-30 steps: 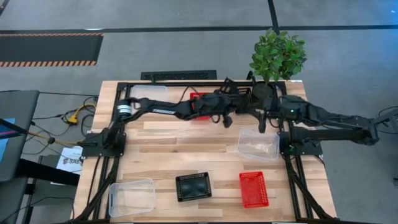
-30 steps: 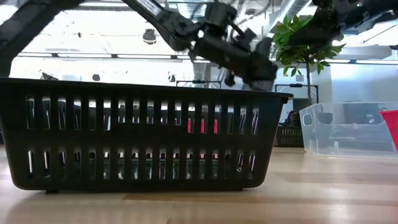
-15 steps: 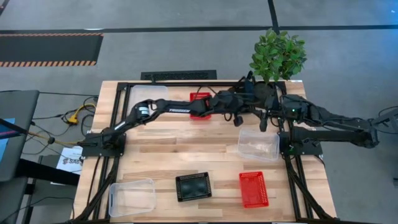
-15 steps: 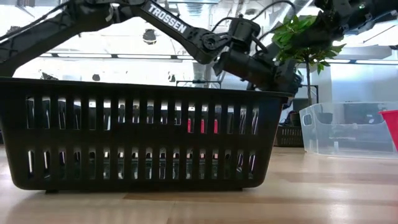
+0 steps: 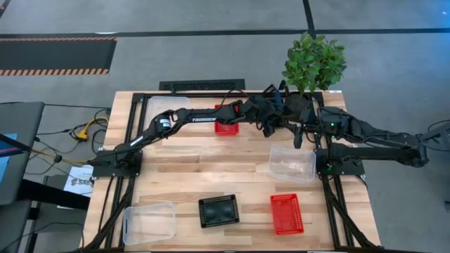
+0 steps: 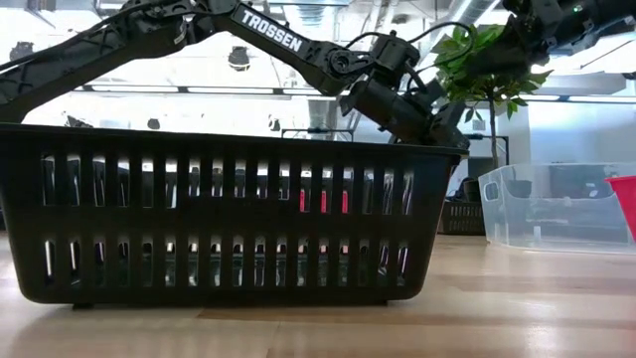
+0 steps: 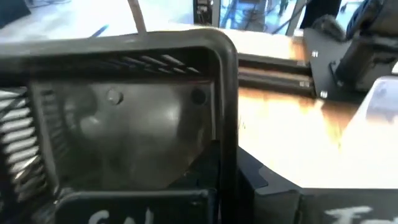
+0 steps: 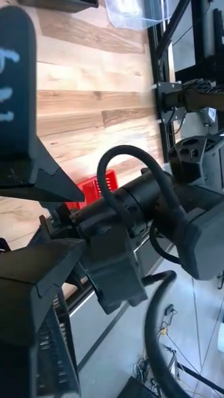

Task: Stack baskets by color
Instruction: Stack the left black basket on the top black basket

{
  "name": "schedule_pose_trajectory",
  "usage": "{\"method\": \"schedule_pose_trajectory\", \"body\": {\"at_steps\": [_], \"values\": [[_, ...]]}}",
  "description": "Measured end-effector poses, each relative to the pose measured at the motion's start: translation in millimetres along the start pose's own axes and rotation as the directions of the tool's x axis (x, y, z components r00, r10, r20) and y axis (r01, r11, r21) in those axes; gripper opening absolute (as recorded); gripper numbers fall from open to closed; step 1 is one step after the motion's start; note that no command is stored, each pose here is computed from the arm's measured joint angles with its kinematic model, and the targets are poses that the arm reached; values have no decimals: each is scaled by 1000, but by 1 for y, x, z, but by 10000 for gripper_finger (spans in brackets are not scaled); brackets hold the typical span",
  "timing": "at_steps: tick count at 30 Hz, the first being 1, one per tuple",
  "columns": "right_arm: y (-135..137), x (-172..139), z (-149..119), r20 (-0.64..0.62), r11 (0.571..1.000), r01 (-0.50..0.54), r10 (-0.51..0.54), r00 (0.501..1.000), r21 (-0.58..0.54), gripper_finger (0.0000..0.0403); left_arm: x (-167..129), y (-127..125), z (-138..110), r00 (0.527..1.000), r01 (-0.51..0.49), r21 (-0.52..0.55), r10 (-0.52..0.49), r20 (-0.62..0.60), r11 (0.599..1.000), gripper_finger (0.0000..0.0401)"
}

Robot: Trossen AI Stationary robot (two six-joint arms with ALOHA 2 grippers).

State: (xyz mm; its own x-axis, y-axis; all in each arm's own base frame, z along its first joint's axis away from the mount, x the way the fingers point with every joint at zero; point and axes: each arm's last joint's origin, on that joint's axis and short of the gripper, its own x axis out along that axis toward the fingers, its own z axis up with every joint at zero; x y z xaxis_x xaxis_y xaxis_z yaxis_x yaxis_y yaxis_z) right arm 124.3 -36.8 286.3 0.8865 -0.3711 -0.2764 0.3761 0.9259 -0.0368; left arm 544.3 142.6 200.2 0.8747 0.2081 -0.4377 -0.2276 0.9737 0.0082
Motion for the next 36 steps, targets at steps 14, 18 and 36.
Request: {"method": "schedule_pose_trajectory", "body": {"at_steps": [14, 18, 36], "values": [[0, 0, 2, 17, 1000, 0, 0, 1000, 3, 127, 0, 0, -7, 998, -3, 10, 4, -66, 1000, 0], [0, 0, 2, 18, 1000, 0, 0, 1000, 3, 127, 0, -1, -7, 998, -2, 12, 3, -66, 1000, 0], [0, 0, 2, 18, 1000, -1, 1, 1000, 4, 127, 0, -3, -6, 998, 1, 15, 0, -64, 1000, 11]]}}
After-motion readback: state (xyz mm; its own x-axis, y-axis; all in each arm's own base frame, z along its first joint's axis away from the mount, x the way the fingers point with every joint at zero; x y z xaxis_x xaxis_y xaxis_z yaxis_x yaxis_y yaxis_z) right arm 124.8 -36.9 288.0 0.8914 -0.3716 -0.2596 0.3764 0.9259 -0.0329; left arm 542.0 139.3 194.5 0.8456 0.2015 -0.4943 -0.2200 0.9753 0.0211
